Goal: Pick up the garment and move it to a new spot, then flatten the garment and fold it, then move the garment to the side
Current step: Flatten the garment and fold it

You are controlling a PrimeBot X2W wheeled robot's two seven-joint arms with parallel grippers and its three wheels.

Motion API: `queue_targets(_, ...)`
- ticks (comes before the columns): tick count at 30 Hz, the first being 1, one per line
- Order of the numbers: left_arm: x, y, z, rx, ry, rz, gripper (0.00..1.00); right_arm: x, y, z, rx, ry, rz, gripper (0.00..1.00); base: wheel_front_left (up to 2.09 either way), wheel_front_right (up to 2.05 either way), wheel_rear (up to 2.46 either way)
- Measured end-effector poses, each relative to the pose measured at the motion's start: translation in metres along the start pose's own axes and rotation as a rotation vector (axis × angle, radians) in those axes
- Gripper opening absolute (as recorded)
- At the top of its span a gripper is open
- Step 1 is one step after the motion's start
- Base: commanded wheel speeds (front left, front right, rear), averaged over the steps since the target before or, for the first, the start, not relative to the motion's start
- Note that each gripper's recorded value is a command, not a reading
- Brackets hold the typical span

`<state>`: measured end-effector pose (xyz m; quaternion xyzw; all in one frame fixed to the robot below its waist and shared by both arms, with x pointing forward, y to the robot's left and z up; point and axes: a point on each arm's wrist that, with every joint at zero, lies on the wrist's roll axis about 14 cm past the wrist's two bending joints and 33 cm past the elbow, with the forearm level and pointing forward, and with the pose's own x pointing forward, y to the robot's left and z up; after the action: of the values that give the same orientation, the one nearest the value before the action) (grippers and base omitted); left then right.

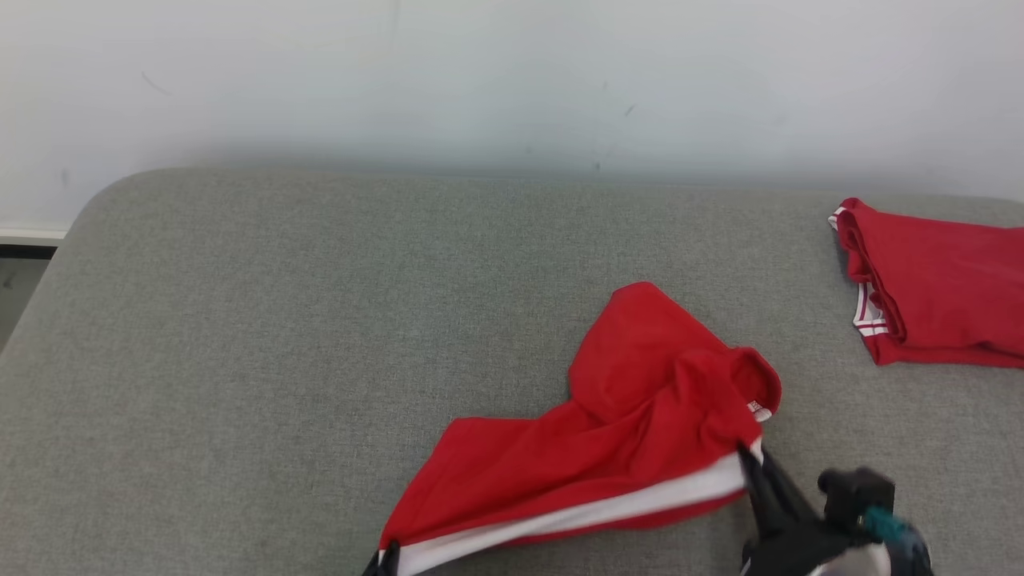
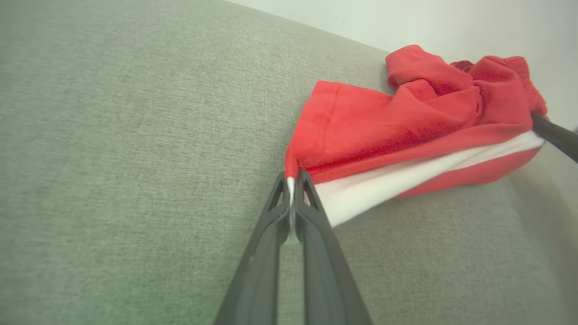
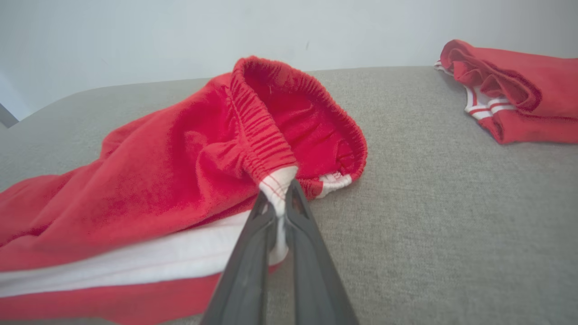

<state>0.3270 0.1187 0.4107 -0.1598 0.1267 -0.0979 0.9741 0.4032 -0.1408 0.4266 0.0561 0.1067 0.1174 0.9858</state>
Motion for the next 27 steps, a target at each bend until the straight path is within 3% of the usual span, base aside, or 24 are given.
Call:
queue_targets(8,-0.004,0.007,-0.001,0.031,0.003,0.014,0.00,-0.031,0.017,-0.034,0.091,0.114,0.002,0.00,0.00,0.00,0.00)
queue_targets(9,-0.004,0.007,-0.003,0.032,0.012,0.012,0.00,-0.032,0.018,-0.035,0.079,0.120,0.009,0.22,0.00,0.00,0.00)
queue_targets(10,-0.003,0.006,-0.005,0.033,0.020,0.011,0.02,-0.034,0.018,-0.034,0.071,0.118,0.012,0.84,0.00,0.00,0.00)
queue_targets(11,-0.003,0.006,-0.008,0.037,0.029,0.008,0.50,-0.035,0.018,-0.033,0.070,0.116,0.013,1.00,0.00,0.00,0.00)
queue_targets(12,-0.003,0.005,-0.011,0.046,0.040,0.001,0.97,-0.036,0.018,-0.031,0.063,0.115,0.019,1.00,0.00,0.00,0.00)
queue_targets(17,-0.005,0.007,-0.012,0.062,0.047,-0.004,1.00,-0.041,0.012,-0.017,-0.006,0.102,0.042,1.00,0.00,0.00,0.00)
queue_targets(27,-0.015,0.007,-0.019,0.095,0.077,-0.029,1.00,-0.057,-0.008,-0.024,-0.133,0.209,0.098,1.00,0.00,0.00,0.00)
